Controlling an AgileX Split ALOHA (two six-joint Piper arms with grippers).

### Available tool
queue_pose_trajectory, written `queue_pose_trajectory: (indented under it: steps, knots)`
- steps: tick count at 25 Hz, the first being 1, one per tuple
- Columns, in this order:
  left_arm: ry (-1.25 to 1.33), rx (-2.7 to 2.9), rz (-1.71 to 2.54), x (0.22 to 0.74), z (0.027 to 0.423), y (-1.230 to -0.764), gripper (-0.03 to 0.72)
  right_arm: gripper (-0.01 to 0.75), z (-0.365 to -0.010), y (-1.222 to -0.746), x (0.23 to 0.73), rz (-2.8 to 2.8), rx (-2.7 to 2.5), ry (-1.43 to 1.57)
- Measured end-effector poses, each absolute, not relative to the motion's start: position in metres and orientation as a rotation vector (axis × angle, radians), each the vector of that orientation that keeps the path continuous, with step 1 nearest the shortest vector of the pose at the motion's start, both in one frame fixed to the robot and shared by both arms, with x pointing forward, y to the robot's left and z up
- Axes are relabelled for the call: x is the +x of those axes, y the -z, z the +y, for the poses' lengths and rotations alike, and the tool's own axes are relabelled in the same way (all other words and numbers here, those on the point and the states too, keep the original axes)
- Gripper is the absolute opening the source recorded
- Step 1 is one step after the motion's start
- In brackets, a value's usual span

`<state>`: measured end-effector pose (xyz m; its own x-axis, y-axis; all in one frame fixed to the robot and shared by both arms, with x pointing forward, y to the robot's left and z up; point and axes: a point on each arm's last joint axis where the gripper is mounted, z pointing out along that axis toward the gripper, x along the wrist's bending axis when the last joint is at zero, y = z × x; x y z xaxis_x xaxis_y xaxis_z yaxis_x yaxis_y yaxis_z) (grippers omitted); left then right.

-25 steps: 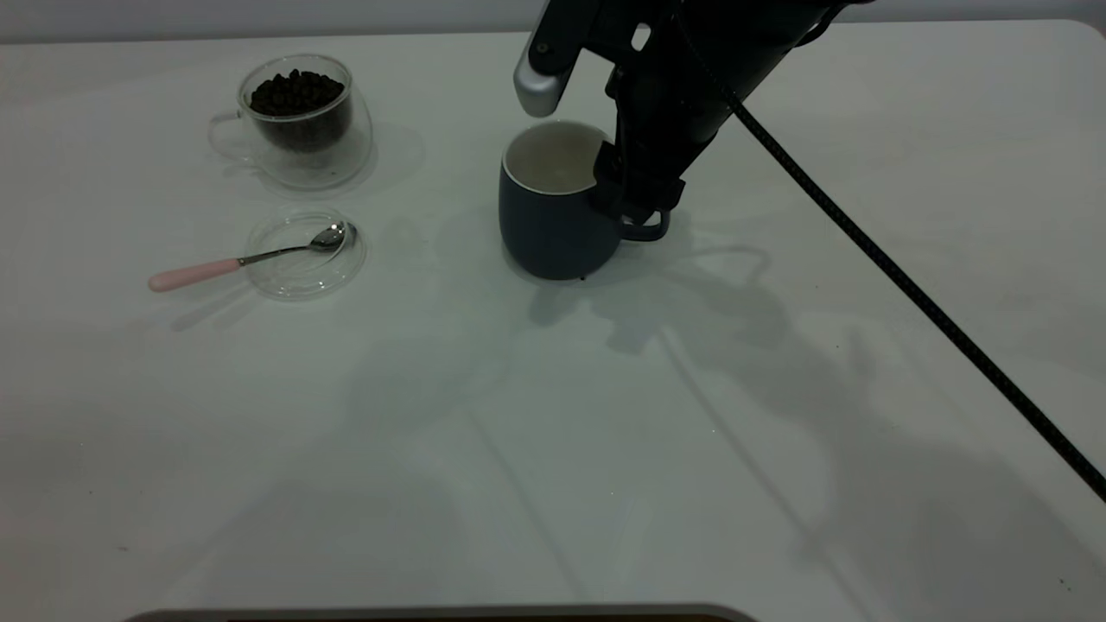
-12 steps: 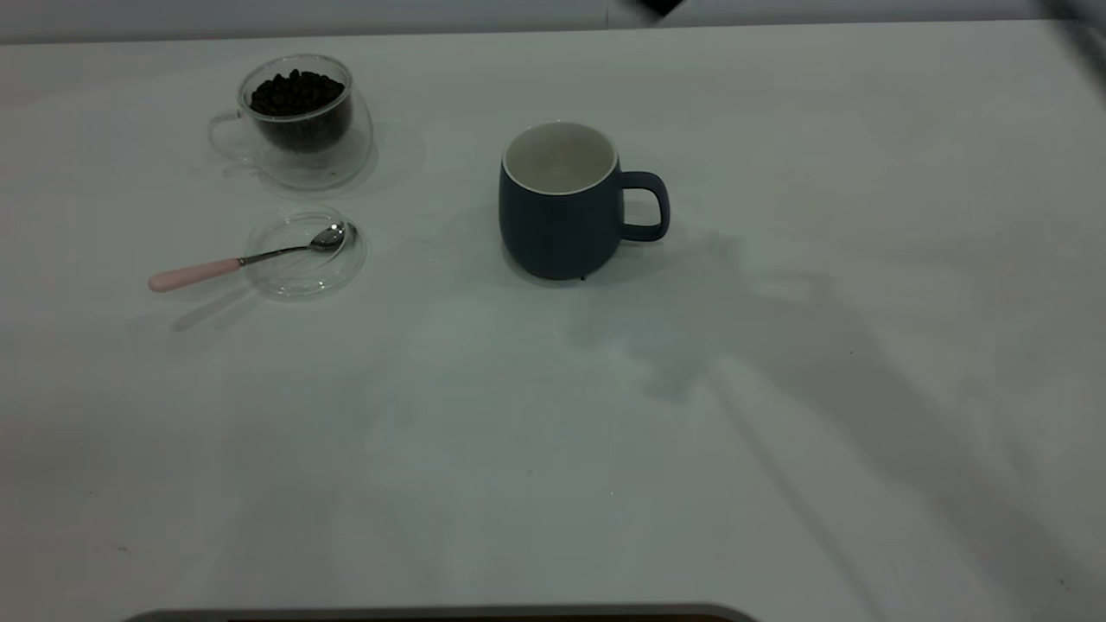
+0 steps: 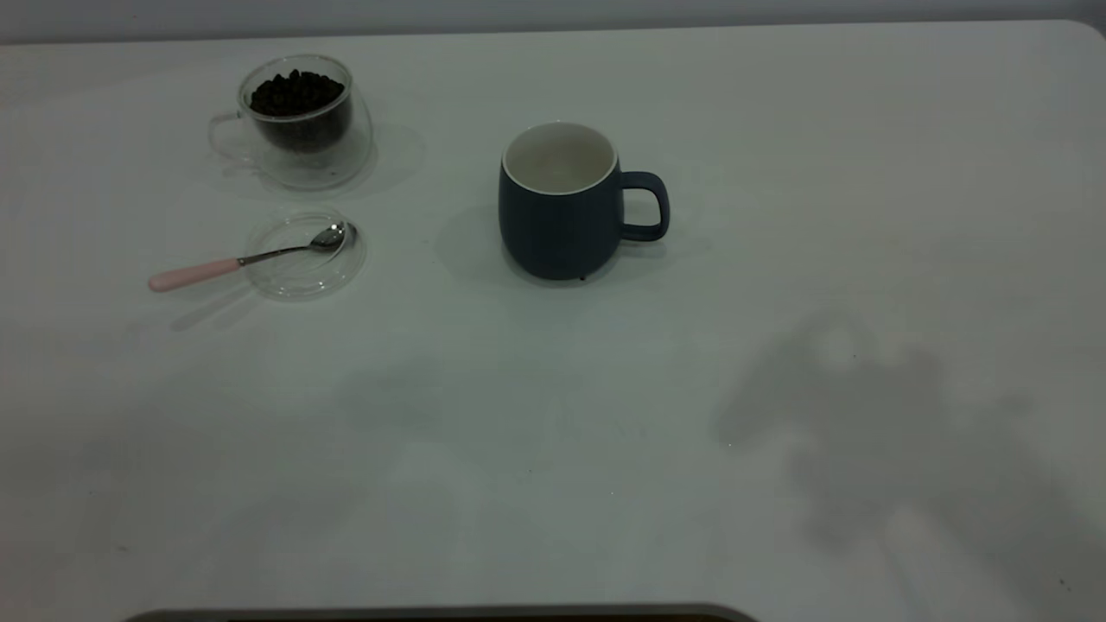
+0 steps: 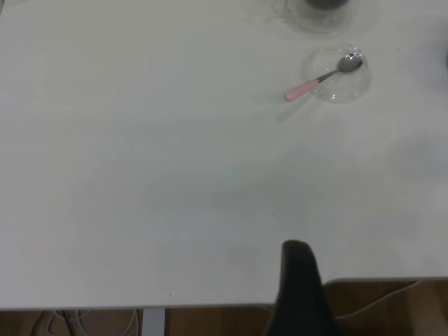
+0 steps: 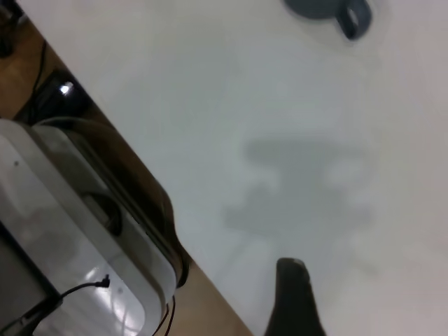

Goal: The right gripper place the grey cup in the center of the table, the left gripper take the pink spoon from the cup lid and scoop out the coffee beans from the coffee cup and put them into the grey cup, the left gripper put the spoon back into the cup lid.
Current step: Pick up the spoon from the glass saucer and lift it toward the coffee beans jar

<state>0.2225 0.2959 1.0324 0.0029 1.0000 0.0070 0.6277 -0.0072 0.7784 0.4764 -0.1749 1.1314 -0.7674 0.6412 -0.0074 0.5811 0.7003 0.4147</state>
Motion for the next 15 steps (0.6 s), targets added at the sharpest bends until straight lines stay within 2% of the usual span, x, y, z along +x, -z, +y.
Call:
queue_pose_trajectory:
  steps: [8,15]
  knots:
    - [-0.813,1.696,1.685,0.223,0.296,-1.032,0.587,0.588,-0.214,-1.159,0.389,2.607,0.961,-0.743]
    - [-0.813,1.696,1.685,0.223,0.296,-1.032,0.587,0.588,-0.25,-1.138,0.309,2.451,1.096,-0.883]
